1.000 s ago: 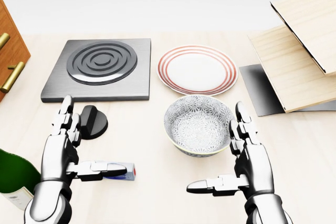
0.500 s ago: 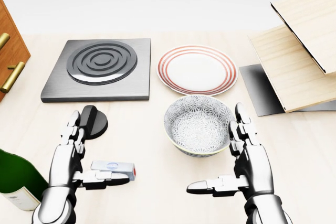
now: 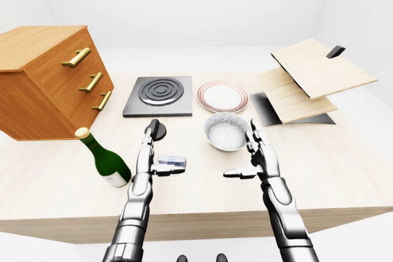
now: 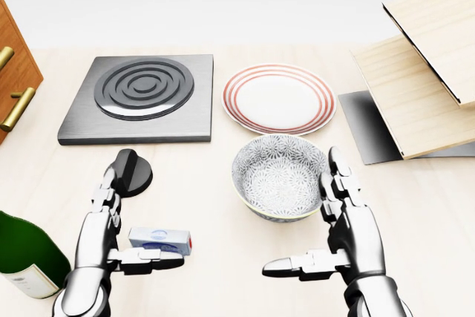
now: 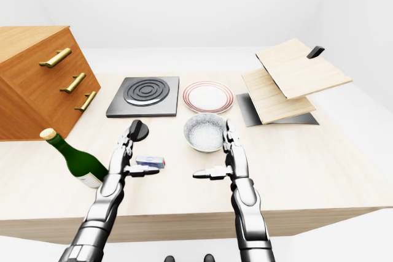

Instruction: Pick up the cream cheese and put it in the bowl.

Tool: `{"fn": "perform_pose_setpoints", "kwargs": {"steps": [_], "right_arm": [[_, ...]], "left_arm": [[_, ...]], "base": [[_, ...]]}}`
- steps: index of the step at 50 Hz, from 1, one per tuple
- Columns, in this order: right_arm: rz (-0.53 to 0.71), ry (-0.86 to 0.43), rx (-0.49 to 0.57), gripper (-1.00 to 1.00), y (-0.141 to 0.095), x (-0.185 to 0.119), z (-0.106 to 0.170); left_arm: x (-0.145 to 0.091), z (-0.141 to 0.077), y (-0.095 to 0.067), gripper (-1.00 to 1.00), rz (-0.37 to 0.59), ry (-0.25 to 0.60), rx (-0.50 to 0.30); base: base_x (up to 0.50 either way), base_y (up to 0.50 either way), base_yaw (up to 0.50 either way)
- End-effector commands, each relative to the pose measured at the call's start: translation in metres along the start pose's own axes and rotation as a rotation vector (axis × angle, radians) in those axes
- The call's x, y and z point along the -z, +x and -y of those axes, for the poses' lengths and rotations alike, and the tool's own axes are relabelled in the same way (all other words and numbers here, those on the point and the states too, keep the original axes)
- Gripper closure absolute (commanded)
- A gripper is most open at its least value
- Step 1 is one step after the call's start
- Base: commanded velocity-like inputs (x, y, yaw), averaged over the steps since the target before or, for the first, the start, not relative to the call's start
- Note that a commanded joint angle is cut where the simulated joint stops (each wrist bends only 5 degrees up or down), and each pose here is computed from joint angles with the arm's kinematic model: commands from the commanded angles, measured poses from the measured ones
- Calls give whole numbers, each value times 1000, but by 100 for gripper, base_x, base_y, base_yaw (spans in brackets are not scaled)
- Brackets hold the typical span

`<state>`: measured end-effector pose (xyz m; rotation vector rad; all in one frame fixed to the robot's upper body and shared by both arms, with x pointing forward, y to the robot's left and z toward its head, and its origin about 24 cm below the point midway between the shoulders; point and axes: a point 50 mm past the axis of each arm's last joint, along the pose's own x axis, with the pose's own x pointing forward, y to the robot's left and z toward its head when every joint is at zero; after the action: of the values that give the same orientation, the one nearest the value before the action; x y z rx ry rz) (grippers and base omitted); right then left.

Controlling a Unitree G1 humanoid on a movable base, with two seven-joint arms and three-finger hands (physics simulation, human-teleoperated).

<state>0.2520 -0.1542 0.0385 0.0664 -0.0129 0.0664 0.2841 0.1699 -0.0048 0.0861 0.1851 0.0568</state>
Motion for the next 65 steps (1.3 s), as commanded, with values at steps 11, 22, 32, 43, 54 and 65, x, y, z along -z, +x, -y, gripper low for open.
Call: {"fn": "perform_pose_setpoints", "kwargs": {"steps": [11,22,32,43,54,65], "right_arm": [[-12,25,-25,-100,0,0,-2],[-27,32,-46,-100,-1,3,-5],[-41,42,-63,-100,-3,5,-7],[-50,59,-66,-100,-1,6,-7],[-48,57,-65,-100,-2,6,-6],[30,34,54,-100,17,-16,26]], "left_arm": [[25,2,0,-100,-112,125,-34],[22,4,-7,100,-86,64,13],[18,0,-2,100,-77,41,-20],[18,-3,2,100,-89,32,-46],[7,-3,1,100,-33,17,-48],[-55,5,3,100,225,-23,-10]], "base": [[0,0,0],[0,0,0],[0,0,0],[0,0,0],[0,0,0],[0,0,0]]}}
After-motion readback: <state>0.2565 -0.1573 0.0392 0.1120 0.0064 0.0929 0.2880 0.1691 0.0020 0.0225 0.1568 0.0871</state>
